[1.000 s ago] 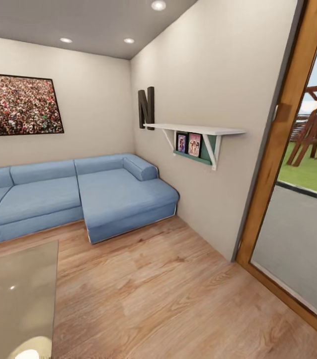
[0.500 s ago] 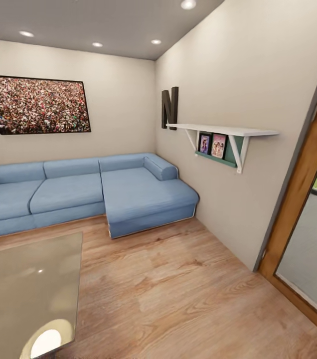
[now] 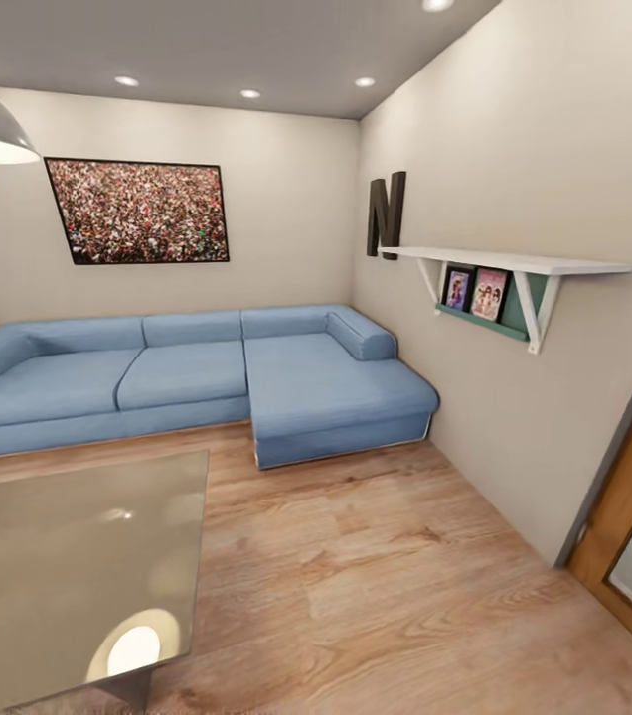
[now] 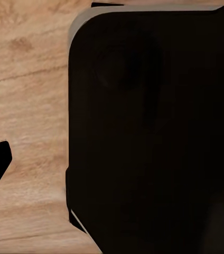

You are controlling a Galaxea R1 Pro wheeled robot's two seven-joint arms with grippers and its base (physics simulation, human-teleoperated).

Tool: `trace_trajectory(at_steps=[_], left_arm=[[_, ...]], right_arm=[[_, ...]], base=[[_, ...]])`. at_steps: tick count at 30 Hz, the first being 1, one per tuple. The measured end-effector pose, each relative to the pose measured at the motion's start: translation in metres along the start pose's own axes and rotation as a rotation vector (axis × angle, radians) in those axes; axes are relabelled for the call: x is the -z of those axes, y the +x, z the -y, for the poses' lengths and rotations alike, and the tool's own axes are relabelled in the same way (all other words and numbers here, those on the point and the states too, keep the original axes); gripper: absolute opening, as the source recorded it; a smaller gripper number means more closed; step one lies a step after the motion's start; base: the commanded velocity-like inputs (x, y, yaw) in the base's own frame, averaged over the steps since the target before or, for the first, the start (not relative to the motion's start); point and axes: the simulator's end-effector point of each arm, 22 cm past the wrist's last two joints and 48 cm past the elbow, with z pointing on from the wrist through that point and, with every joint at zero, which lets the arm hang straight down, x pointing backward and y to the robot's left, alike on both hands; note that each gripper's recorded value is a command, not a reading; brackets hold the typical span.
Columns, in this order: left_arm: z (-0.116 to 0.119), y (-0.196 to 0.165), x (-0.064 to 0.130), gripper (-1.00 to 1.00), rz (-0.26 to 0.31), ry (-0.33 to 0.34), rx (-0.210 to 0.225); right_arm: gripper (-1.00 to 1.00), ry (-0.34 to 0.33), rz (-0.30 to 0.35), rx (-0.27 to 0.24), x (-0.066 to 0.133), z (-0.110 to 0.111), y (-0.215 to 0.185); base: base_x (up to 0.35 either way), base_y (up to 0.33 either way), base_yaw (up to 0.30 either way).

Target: Turn on the radio receiver that's on the table in the living room.

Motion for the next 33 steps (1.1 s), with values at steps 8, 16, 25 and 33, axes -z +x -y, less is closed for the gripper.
trace_trajectory(at_steps=[8, 16, 25, 33], left_arm=[[-0.0004, 0.0, 0.0, 1.0, 0.0, 0.0, 0.0], [0.0005, 0.0007, 0.0, 1.0, -0.003, -0.001, 0.001], [-0.0021, 0.0026, 0.0, 1.0, -0.012, -0.007, 0.062], [-0.0017, 0.0008, 0.0, 1.0, -0.004, -0.006, 0.083]], right_arm=[[1.0, 0.001, 0.001, 0.001, 0.0, 0.0006, -0.0002], [1.0, 0.001, 0.001, 0.002, 0.0, 0.0006, -0.0002], [1.0, 0.001, 0.001, 0.002, 0.0, 0.0006, -0.0003], [1.0, 0.001, 0.001, 0.002, 0.0, 0.0006, -0.0003]], base=[[0.0, 0.0, 0.28], [0.0, 0.0, 0.28], [0.0, 0.0, 0.28], [0.0, 0.0, 0.28]])
